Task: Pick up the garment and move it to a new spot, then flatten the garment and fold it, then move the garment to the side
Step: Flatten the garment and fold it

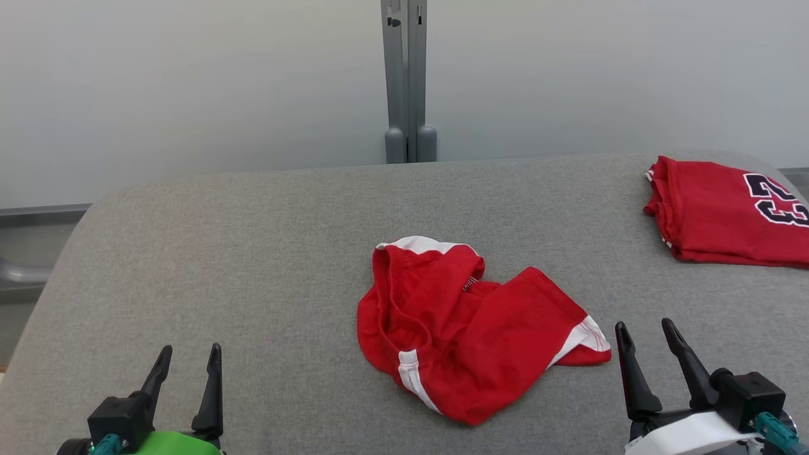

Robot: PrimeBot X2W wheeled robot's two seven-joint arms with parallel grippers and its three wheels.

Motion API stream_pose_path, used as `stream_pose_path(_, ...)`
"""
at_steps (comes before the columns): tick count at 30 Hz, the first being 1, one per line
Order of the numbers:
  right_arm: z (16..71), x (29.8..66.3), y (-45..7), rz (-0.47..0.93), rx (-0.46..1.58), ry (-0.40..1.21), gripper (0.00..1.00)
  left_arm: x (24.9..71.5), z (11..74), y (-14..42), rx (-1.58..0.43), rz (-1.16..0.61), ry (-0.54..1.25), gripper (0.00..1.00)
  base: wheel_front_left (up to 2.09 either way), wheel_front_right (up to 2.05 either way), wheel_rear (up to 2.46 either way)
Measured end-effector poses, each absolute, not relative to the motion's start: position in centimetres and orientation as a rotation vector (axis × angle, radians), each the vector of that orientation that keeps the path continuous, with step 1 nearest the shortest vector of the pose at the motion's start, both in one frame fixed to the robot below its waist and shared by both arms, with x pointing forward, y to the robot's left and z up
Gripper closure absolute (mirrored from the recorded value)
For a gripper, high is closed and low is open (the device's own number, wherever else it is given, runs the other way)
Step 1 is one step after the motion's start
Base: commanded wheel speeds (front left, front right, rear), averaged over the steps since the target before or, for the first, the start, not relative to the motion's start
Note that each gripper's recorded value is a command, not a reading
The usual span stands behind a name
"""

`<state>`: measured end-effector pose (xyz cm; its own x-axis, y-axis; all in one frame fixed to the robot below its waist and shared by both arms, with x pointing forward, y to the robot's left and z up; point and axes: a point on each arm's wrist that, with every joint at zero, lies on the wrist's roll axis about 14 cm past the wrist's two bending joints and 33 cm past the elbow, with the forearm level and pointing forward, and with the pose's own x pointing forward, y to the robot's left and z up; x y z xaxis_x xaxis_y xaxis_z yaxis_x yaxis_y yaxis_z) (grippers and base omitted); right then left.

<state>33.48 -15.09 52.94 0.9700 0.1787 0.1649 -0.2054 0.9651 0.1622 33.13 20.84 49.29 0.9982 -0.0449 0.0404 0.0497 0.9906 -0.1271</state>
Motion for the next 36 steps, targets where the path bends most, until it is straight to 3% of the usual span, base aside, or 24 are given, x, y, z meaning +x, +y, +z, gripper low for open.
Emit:
stream_pose_path(28,52.6,33.5,-15.0,0.197,0.179,-0.138,0.0,33.0,49.4,21.0,-0.128,-0.041,-0.042,0.0,0.0,0.0,0.0)
stream_pose_path(36,52.2,34.3,-15.3,0.209,0.146,-0.122,0.0,35.1,50.8,16.4,-0.054,-0.218,-0.058,0.0,0.0,0.0,0.0)
